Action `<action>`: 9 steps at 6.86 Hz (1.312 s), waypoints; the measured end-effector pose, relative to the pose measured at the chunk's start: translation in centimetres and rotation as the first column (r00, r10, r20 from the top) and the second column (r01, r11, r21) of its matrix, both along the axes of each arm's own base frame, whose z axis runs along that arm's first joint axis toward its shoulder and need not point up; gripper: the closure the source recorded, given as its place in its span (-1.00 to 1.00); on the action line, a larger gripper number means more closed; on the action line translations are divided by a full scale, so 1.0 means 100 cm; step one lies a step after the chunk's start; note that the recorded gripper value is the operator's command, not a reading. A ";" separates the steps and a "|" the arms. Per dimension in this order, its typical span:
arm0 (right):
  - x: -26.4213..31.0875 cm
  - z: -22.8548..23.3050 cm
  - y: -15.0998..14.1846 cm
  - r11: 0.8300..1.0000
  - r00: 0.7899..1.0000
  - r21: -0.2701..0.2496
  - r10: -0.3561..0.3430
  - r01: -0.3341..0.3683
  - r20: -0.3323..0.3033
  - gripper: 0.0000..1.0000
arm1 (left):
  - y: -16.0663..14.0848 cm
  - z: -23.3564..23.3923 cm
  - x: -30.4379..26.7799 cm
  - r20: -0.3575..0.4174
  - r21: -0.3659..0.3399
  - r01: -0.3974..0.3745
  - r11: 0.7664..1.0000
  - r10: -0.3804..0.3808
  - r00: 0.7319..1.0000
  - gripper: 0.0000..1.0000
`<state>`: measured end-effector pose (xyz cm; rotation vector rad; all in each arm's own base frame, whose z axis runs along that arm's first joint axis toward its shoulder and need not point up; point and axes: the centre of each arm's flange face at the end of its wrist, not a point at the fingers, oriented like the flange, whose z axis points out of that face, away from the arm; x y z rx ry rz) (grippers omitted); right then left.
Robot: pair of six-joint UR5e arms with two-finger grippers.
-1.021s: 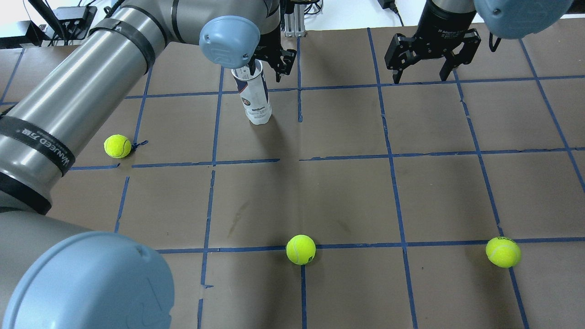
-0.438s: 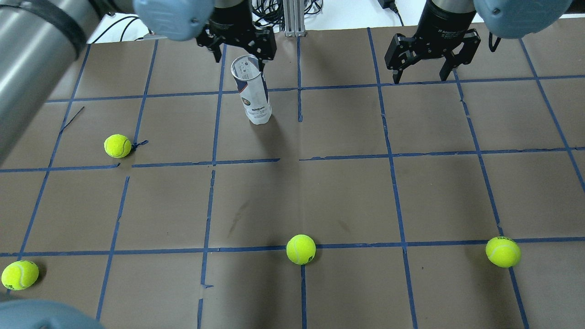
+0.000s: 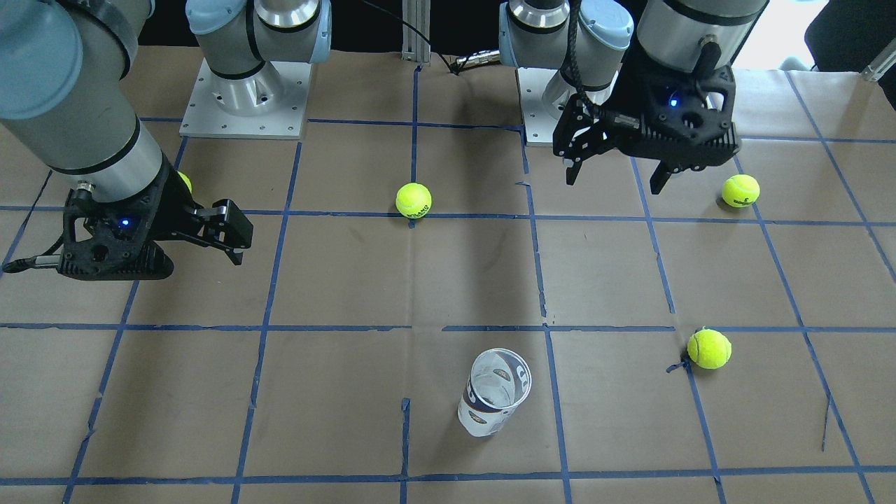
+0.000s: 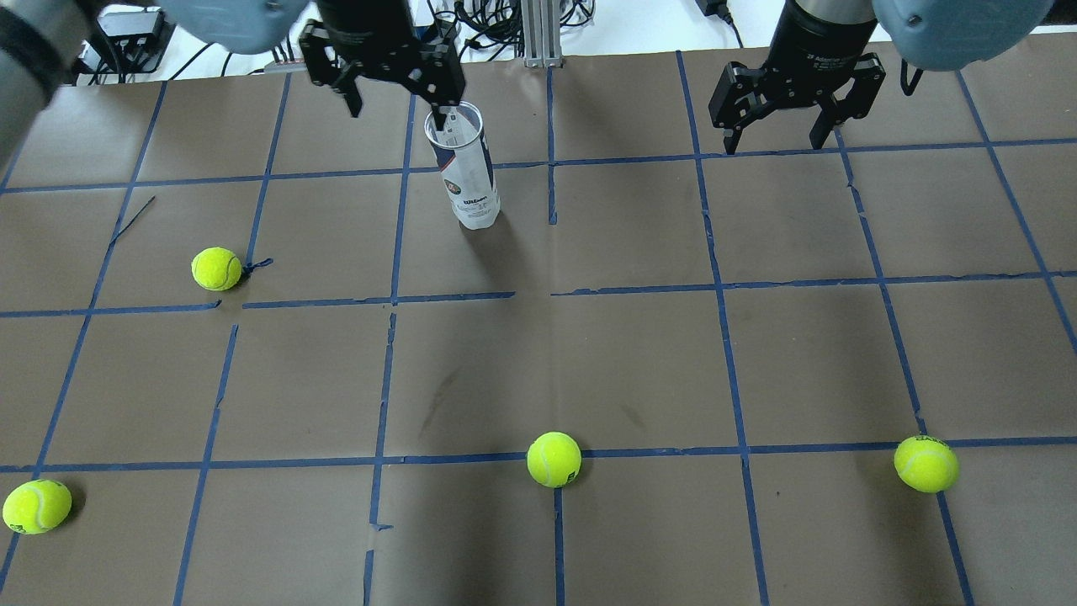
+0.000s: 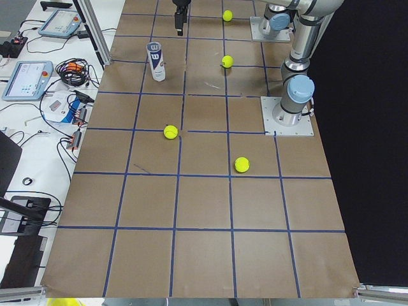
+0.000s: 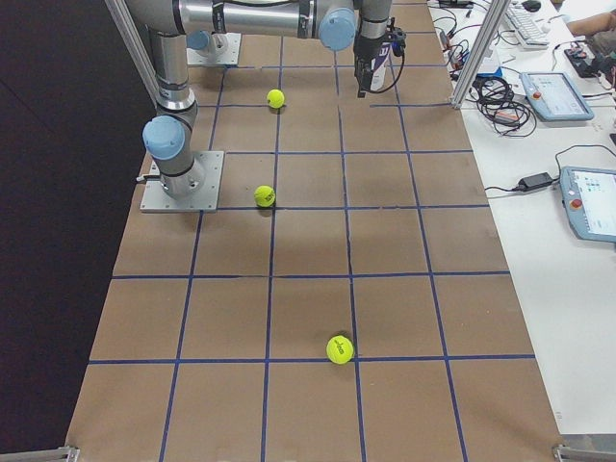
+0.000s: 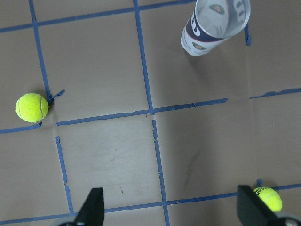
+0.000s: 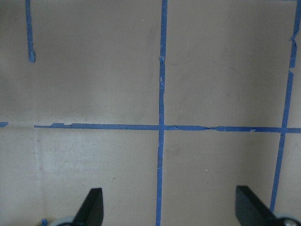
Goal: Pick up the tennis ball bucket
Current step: 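Open the left gripper and raise it away from the standing can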
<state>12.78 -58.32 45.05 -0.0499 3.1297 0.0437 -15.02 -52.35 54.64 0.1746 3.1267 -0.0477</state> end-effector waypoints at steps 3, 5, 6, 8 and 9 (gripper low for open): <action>0.000 -0.001 0.000 1.000 1.000 0.002 0.000 0.000 -0.001 -1.00 | 0.006 -0.036 0.007 0.004 0.017 -0.081 0.997 0.081 0.997 -1.00; 0.001 -0.001 0.000 1.000 1.000 0.002 -0.001 0.001 0.000 -1.00 | 0.012 -0.044 0.001 0.006 0.013 -0.092 0.996 0.092 0.996 -1.00; 0.001 0.000 0.000 1.000 1.000 0.001 -0.001 0.001 0.000 -1.00 | 0.015 -0.044 0.000 0.005 0.010 -0.093 0.996 0.093 0.996 -1.00; 0.002 -0.001 0.000 1.000 1.000 0.002 -0.004 0.004 -0.001 -1.00 | 0.013 -0.042 0.000 0.004 0.005 -0.094 0.996 0.094 0.996 -1.00; 0.002 -0.001 0.000 1.000 1.000 0.001 -0.004 0.004 -0.001 -1.00 | 0.012 -0.040 0.002 0.002 0.000 -0.097 0.995 0.097 0.995 -1.00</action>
